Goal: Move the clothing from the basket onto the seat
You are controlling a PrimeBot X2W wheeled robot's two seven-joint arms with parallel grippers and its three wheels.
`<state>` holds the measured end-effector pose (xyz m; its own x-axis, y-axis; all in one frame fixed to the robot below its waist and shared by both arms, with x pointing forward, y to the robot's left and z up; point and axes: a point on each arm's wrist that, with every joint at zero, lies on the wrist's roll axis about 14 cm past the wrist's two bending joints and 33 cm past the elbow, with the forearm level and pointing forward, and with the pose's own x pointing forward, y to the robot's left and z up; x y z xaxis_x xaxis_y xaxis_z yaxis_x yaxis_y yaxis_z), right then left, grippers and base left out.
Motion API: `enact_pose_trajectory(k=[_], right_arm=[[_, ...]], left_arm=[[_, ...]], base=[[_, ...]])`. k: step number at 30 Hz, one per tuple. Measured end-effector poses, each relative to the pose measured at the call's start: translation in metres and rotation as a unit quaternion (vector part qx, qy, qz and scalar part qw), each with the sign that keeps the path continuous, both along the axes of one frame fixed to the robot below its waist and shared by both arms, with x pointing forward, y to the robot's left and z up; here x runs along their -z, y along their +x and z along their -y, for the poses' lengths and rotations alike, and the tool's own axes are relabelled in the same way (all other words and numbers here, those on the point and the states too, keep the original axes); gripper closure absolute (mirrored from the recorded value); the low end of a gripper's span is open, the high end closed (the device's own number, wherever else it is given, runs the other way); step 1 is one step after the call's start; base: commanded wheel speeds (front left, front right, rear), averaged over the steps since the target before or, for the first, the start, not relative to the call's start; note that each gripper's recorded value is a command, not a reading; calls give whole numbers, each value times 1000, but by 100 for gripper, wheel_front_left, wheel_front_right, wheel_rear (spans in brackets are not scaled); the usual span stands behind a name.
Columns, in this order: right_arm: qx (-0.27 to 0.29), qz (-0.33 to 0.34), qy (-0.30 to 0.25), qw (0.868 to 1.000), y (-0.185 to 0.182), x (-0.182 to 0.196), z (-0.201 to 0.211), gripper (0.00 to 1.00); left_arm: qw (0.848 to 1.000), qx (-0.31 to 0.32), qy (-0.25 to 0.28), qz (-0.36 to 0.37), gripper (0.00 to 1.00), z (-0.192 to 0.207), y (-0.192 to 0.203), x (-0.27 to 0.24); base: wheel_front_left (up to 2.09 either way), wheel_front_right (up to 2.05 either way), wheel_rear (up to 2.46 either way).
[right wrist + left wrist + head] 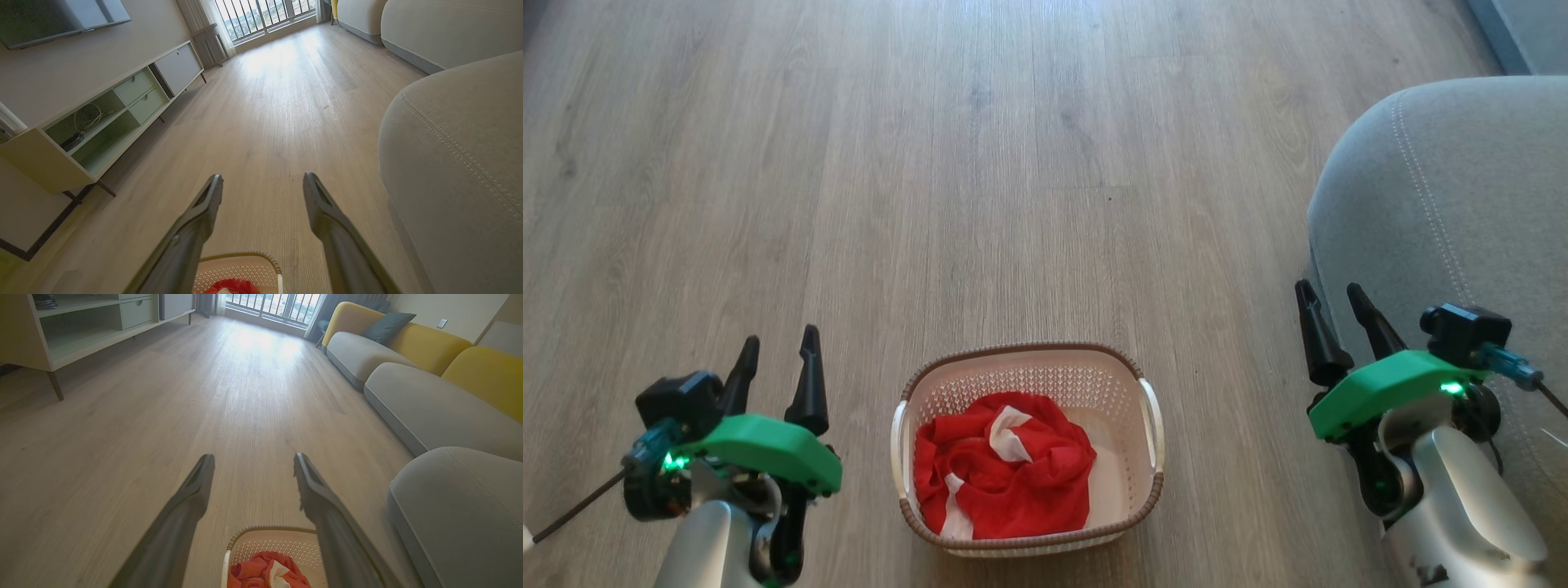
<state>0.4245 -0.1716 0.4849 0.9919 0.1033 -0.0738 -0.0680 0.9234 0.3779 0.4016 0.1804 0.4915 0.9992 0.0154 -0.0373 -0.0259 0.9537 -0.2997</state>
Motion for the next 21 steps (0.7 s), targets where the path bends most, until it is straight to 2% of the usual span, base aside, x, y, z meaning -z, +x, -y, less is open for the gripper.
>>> enact_pose_trajectory(k=[11,21], right_arm=[[-11,27,-64,998,8,-11,2,0],[-33,55,-128,990,15,-23,-6,0]], left_arm=[[998,3,64,28,0,1,9,-15],[991,9,126,54,0,3,13,-26]], base=[[0,0,0],[0,0,0]])
